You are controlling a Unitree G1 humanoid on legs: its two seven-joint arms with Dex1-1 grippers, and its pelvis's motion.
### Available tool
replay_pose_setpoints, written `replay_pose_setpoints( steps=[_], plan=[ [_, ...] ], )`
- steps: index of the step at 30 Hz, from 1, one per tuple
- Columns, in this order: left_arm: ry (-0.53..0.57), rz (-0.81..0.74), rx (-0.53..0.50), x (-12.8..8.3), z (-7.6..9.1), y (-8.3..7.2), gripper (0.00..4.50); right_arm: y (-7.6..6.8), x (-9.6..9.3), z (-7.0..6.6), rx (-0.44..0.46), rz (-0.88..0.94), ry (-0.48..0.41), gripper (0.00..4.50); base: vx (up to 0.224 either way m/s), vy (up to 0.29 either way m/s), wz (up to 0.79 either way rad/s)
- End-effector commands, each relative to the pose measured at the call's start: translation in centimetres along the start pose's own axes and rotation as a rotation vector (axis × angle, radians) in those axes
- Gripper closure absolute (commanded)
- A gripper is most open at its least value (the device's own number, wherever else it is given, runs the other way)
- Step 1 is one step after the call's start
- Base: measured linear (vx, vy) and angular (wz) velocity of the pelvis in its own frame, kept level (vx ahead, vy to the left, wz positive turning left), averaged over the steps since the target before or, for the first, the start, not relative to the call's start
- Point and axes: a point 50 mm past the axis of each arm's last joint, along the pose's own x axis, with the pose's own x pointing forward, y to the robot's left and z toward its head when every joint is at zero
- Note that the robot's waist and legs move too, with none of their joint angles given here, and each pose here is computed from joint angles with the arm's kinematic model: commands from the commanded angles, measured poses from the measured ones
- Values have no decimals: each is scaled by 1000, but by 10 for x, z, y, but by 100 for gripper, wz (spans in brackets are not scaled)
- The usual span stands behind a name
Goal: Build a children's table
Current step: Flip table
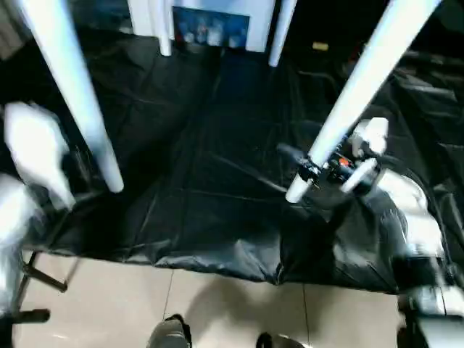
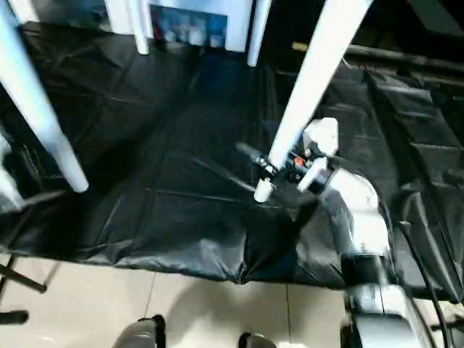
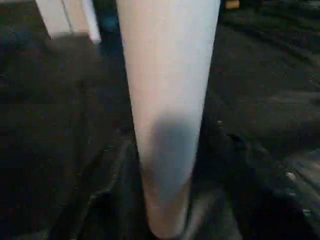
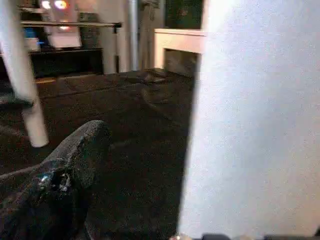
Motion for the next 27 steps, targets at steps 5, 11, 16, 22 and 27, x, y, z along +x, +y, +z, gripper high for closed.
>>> replay_pose_setpoints(
  steps=[5, 11, 16, 22, 27],
  plan=[
    [-70, 54, -22, -10, 7, -3, 124, 15, -24, 2, -31, -121, -22, 0, 0, 0, 0],
    [-178, 163, -15, -23, 13, -10, 124, 30, -47, -7, -93, -315, -10, 0, 0, 0, 0],
    [-130, 193, -45, -34, -1, -29, 124, 40, -66, -17, -94, -421, 58, 0, 0, 0, 0],
    [-26, 269, -101, -43, -20, -54, 124, 58, -83, -31, -53, -512, 183, 0, 0, 0, 0],
    [28, 322, -127, -53, -28, -82, 124, 77, -80, -37, 10, -546, 215, 0, 0, 0, 0]
  ],
)
